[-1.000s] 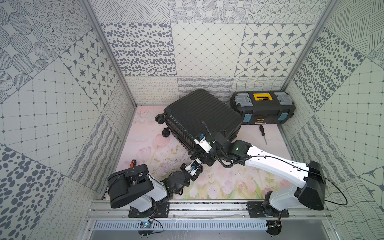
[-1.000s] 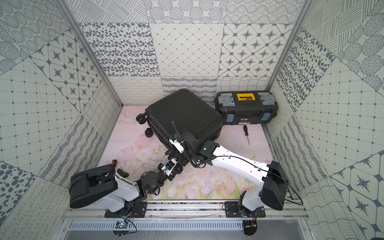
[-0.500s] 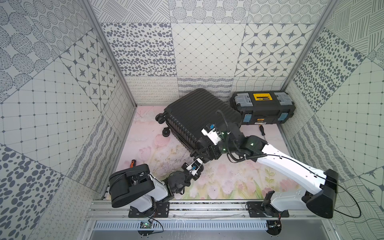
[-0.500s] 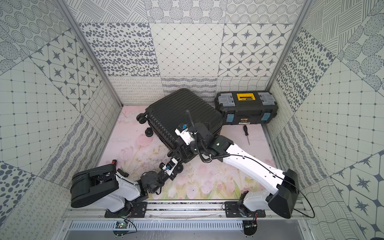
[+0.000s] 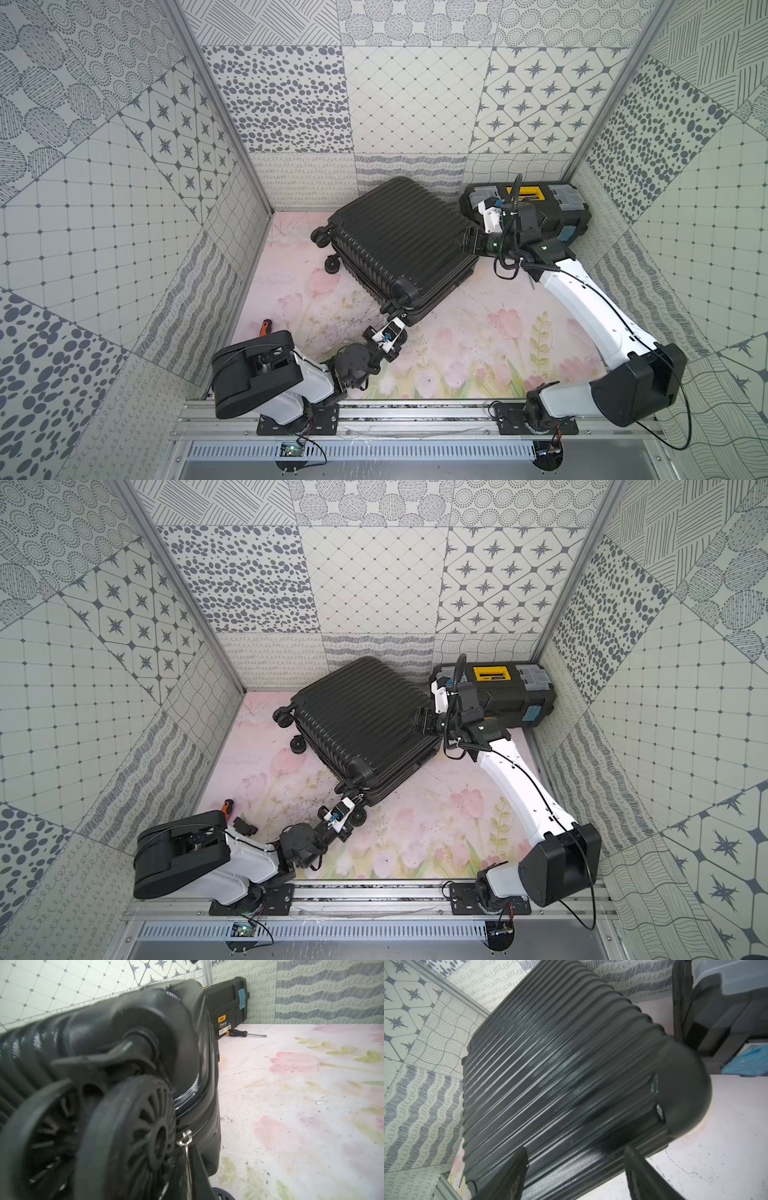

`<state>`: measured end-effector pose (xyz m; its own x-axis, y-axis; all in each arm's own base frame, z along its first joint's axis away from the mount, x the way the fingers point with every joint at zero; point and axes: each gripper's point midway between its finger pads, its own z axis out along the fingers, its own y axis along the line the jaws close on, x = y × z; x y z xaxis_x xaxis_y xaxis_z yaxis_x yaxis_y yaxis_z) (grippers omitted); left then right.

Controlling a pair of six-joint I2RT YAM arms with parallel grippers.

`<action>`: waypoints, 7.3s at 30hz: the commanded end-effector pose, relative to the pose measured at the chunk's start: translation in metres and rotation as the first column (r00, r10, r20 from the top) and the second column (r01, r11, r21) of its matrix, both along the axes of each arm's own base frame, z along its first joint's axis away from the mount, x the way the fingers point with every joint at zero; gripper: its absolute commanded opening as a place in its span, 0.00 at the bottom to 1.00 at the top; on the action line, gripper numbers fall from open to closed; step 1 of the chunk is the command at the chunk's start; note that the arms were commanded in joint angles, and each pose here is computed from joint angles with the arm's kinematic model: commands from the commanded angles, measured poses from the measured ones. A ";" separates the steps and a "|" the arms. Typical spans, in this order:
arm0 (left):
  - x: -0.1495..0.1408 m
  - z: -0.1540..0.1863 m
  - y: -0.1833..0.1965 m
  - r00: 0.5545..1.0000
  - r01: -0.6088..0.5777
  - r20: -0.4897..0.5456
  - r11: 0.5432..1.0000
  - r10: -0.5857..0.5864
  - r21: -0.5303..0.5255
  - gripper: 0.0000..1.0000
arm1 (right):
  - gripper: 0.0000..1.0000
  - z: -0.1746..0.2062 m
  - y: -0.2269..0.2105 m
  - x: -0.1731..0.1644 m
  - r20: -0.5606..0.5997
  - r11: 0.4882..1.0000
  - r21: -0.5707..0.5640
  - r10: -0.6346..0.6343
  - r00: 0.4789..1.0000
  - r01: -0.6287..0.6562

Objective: Open the suitcase zippers
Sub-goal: Unzip the zipper on the suitcase, then adjust the suitcase at the center of the board, then unzip the zipper on the suitcase.

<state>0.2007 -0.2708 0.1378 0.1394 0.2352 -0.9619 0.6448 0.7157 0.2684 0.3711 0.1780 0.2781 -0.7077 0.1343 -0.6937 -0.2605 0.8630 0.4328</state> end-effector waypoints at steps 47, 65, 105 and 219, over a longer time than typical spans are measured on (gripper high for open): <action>0.005 0.049 0.001 0.617 0.109 -0.781 0.972 0.097 0.206 0.62 | 0.78 -0.094 0.093 -0.170 0.354 0.900 -0.099 0.431 0.830 -0.425; 0.016 0.069 -0.053 0.585 0.038 -0.810 0.999 -0.041 -0.023 0.19 | 0.79 -0.132 0.073 -0.143 0.607 0.988 -0.151 0.060 0.792 0.040; 0.014 0.065 -0.052 0.580 -0.037 -0.814 0.999 -0.002 -0.029 0.17 | 0.00 -0.152 0.050 -0.138 0.568 0.987 -0.150 0.039 0.822 0.058; -0.069 0.111 0.214 0.440 -0.583 -0.747 0.791 0.498 0.185 0.78 | 0.00 -0.129 -0.028 -0.060 0.427 0.979 -0.125 -0.094 0.899 0.162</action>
